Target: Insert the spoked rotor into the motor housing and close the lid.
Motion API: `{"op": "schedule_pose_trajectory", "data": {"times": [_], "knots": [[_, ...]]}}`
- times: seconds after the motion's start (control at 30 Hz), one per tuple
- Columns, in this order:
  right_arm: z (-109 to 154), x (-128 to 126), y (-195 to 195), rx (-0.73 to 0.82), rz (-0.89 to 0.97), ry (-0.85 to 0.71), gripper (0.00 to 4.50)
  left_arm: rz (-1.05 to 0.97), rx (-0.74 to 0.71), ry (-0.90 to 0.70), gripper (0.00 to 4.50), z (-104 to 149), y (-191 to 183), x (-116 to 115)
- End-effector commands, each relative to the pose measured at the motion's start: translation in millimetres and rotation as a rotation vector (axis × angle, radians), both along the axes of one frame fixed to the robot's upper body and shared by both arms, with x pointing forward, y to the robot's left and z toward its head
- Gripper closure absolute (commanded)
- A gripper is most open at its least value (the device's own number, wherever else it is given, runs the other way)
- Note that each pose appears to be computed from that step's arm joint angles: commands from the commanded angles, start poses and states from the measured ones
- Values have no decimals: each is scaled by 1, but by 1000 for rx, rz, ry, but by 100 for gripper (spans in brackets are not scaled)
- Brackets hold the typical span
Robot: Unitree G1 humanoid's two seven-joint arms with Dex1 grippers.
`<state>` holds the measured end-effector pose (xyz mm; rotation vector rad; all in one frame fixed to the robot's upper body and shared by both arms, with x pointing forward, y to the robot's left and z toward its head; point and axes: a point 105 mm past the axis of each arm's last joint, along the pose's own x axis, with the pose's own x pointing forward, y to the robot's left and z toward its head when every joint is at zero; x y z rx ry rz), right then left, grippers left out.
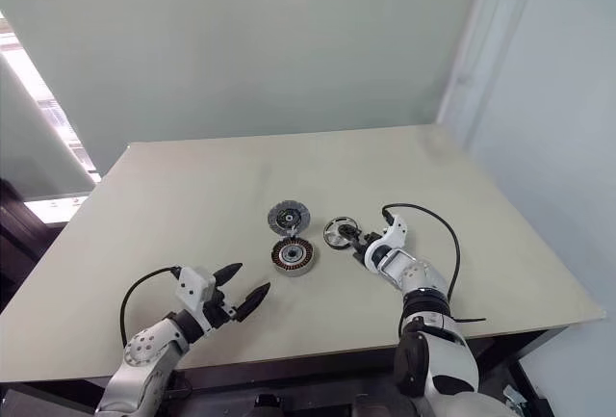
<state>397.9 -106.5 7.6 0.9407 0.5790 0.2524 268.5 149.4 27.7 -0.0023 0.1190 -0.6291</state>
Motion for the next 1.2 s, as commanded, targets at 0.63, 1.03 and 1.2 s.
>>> {"op": "schedule_pose_trajectory", "data": {"times": [0.63, 1.03, 1.2], "knots": [[19, 20, 13, 115, -61, -50, 130, 14, 8, -62, 0, 18, 3, -1], [20, 21, 15, 168, -87, -45, 411, 15, 5, -61, 0, 18, 3, -1], [24, 21, 16, 240, -94, -42, 411, 11, 3, -60, 0, 17, 2, 0]]}}
